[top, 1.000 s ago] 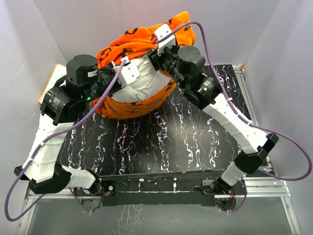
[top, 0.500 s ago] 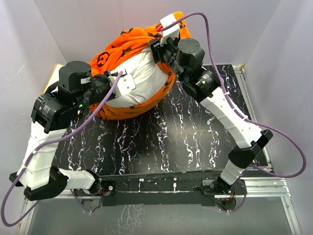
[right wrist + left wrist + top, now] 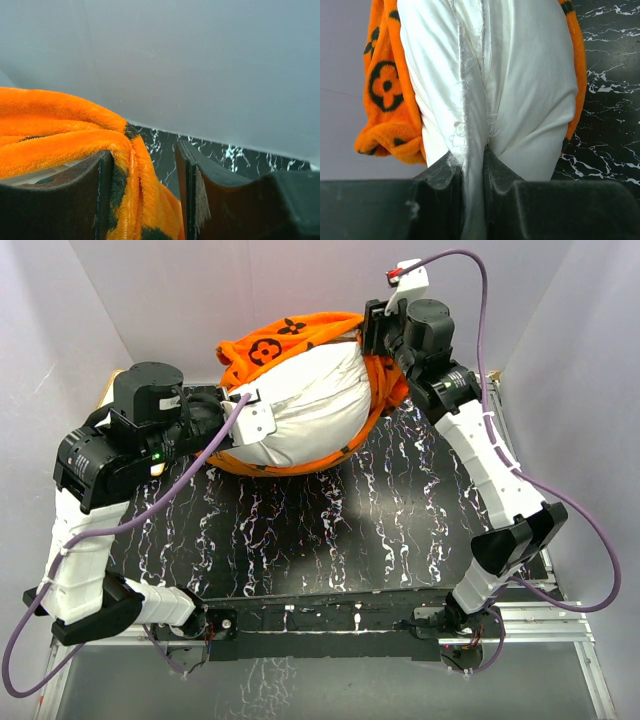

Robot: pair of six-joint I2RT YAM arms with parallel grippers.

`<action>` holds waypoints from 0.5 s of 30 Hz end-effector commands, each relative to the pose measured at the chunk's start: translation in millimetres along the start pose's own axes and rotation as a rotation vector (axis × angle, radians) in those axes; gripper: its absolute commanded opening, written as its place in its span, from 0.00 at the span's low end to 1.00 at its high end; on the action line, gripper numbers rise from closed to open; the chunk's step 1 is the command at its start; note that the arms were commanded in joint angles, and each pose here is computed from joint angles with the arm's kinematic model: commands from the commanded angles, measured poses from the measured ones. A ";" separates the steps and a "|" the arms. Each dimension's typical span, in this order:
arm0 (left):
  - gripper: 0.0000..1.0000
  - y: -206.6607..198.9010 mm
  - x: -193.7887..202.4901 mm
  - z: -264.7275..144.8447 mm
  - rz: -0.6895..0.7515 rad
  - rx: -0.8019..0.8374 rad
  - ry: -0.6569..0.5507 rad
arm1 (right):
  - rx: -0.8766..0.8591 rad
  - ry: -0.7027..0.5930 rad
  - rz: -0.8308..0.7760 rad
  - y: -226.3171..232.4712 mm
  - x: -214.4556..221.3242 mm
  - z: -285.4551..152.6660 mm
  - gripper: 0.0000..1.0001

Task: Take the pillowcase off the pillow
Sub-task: Remove the pillow from the pillowcase.

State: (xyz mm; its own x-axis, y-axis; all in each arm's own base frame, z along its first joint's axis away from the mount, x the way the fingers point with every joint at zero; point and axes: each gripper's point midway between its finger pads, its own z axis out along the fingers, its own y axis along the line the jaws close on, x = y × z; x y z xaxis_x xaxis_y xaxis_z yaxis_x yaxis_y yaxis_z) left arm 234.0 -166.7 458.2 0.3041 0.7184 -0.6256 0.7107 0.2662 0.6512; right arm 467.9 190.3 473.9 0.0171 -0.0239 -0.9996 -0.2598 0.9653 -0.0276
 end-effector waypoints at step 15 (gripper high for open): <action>0.00 49.7 8.5 -98.2 -0.053 -0.424 0.015 | 0.636 0.231 0.312 -211.2 193.6 -40.9 0.08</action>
State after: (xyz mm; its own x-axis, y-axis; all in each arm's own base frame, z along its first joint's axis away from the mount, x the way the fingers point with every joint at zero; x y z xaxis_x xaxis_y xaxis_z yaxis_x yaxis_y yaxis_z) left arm 246.4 -172.5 455.0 0.3050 0.7192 -0.6242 0.6818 0.2926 0.6704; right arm 467.6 154.2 371.7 -0.1930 0.2349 -0.9527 -0.2285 0.9335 0.2764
